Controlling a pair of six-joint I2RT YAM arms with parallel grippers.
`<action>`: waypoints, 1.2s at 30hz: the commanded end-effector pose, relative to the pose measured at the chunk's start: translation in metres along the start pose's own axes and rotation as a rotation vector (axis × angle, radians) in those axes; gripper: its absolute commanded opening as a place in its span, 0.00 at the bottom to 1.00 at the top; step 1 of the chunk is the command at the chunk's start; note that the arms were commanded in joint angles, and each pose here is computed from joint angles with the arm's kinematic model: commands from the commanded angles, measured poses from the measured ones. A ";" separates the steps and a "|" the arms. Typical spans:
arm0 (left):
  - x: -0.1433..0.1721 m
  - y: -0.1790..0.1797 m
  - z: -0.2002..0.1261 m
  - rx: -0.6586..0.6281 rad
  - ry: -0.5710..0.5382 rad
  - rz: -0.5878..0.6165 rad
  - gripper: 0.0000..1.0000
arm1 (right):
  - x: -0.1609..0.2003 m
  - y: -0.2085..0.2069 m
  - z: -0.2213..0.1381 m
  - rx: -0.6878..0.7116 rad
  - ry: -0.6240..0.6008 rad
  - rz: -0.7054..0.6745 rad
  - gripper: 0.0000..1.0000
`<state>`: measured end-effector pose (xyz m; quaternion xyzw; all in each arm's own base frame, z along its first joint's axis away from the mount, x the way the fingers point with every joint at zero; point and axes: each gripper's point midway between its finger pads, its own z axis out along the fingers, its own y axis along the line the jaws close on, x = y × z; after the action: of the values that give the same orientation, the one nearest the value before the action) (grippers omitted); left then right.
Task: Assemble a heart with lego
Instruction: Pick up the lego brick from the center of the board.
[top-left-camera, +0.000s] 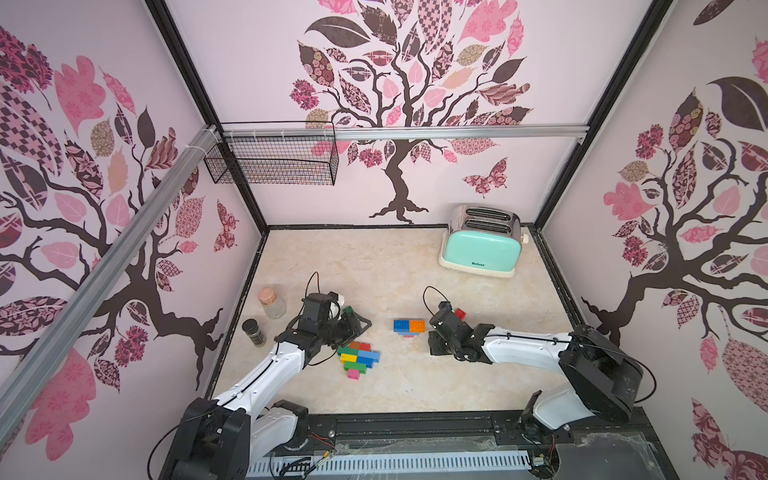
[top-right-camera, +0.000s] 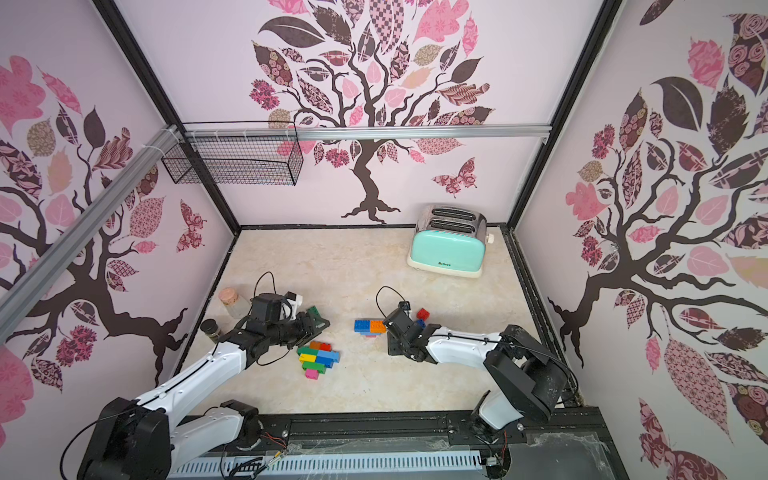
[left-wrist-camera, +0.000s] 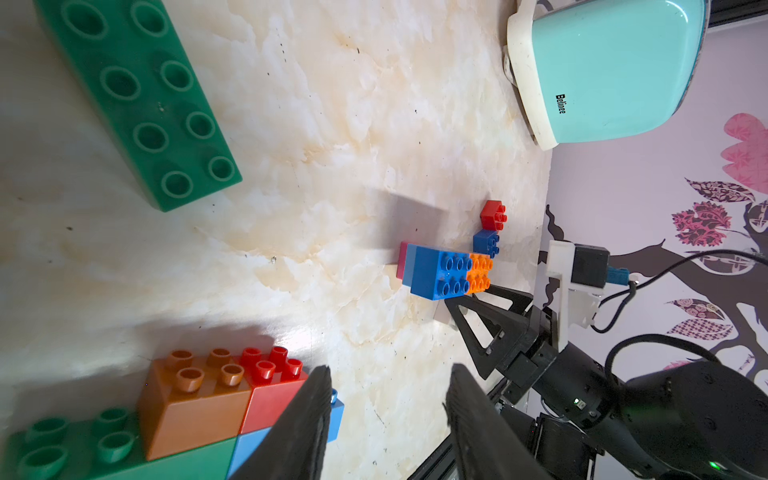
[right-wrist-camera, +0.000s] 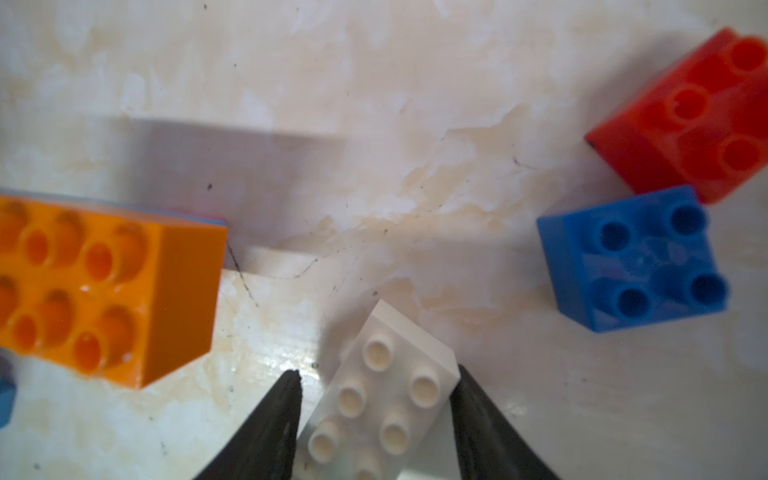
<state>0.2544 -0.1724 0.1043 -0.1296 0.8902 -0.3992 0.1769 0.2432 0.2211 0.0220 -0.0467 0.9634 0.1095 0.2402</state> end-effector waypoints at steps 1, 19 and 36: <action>-0.003 0.000 0.003 0.004 -0.009 0.006 0.49 | 0.028 -0.018 -0.004 0.065 0.117 -0.126 0.52; -0.005 -0.003 0.005 0.012 -0.007 0.011 0.49 | 0.049 -0.008 -0.022 -0.018 0.304 -0.327 0.57; -0.007 0.003 0.009 0.014 -0.012 -0.003 0.49 | 0.020 -0.002 -0.012 0.083 0.291 -0.319 0.54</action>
<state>0.2629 -0.1750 0.1000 -0.1323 0.8878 -0.4026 0.1794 0.2157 0.2187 0.0187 -0.2106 0.9700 0.0422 0.1139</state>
